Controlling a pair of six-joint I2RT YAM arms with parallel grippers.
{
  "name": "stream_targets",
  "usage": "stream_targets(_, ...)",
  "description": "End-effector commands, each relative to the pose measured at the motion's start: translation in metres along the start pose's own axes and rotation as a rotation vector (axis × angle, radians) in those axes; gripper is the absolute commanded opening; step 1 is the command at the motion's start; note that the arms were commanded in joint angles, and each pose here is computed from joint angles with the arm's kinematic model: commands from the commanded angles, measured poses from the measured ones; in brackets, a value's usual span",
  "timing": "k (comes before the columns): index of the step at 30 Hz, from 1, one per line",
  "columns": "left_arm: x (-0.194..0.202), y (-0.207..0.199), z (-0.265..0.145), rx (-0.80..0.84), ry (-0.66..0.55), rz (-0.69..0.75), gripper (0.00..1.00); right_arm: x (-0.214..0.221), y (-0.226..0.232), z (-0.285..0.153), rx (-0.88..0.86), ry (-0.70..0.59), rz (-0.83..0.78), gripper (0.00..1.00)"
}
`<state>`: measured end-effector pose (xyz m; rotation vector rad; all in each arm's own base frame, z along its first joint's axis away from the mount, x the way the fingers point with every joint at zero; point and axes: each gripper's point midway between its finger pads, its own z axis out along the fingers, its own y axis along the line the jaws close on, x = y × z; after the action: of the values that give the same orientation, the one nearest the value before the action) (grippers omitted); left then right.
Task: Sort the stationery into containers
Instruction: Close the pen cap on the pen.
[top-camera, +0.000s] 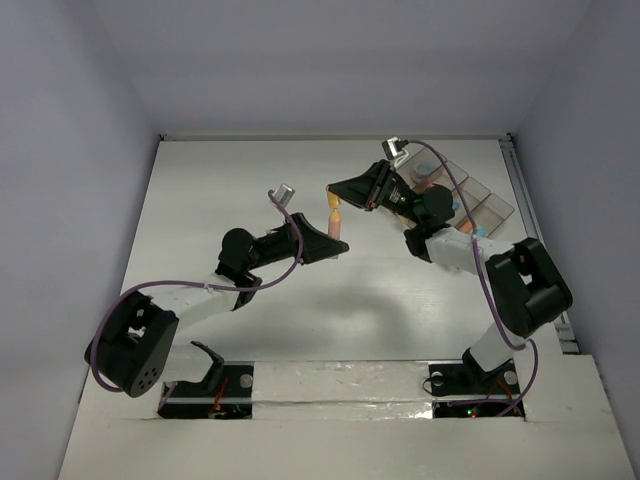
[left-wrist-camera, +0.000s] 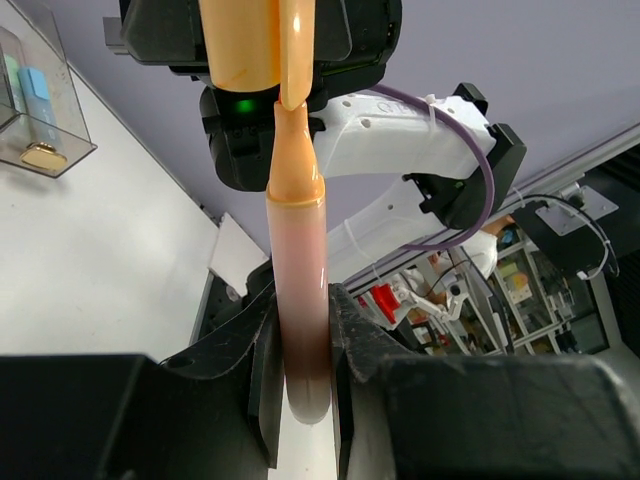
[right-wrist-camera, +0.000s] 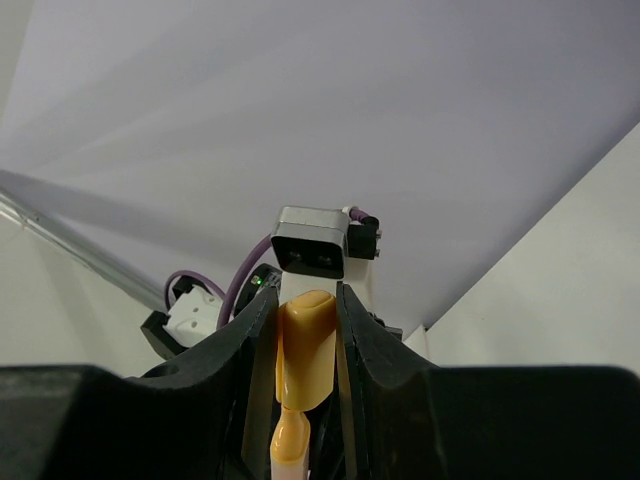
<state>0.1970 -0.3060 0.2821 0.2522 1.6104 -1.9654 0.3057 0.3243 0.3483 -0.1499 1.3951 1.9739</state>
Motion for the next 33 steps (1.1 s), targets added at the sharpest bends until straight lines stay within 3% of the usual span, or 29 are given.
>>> stream_targets(1,-0.022,-0.081,-0.005,0.31,-0.099,0.365,0.0,0.001,0.043,-0.005,-0.187,-0.01,-0.118,0.0)
stream_targets(33,-0.028,-0.083,-0.004,0.31,-0.132,0.381,0.0,-0.002,0.087,-0.014,-0.305,-0.053,-0.201,0.0)
